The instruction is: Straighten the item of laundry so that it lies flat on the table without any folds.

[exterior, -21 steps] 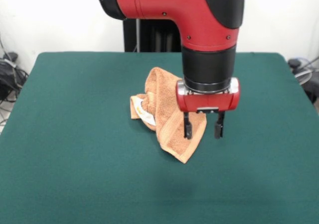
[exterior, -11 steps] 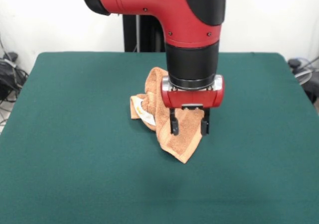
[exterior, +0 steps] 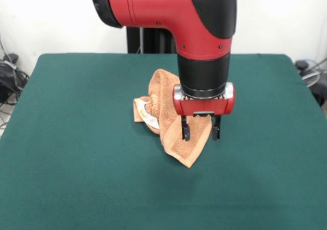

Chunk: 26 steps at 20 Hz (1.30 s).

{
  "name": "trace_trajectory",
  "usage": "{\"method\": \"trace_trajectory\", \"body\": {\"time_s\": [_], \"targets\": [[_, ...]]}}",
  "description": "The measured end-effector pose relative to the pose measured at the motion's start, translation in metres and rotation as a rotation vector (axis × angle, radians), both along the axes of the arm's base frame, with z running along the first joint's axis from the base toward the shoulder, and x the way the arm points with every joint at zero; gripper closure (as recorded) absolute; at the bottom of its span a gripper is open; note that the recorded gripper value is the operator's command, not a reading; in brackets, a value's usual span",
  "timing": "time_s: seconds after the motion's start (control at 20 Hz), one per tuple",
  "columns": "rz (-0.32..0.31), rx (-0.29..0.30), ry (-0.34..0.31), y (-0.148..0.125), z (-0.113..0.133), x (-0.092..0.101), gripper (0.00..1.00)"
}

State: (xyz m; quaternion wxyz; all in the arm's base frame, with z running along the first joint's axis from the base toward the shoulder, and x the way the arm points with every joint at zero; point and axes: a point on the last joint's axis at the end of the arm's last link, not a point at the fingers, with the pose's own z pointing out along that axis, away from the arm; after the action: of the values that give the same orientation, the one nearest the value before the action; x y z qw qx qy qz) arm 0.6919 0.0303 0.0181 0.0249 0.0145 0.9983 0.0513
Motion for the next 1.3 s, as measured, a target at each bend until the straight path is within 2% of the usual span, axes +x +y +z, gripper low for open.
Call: {"method": "trace_trajectory", "body": {"time_s": [0.6,1.3], "targets": [[-0.008,0.024,0.072,0.002,-0.043,-0.023,0.0],[-0.015,0.021,0.051,-0.001,-0.044,-0.02,0.0]]}}
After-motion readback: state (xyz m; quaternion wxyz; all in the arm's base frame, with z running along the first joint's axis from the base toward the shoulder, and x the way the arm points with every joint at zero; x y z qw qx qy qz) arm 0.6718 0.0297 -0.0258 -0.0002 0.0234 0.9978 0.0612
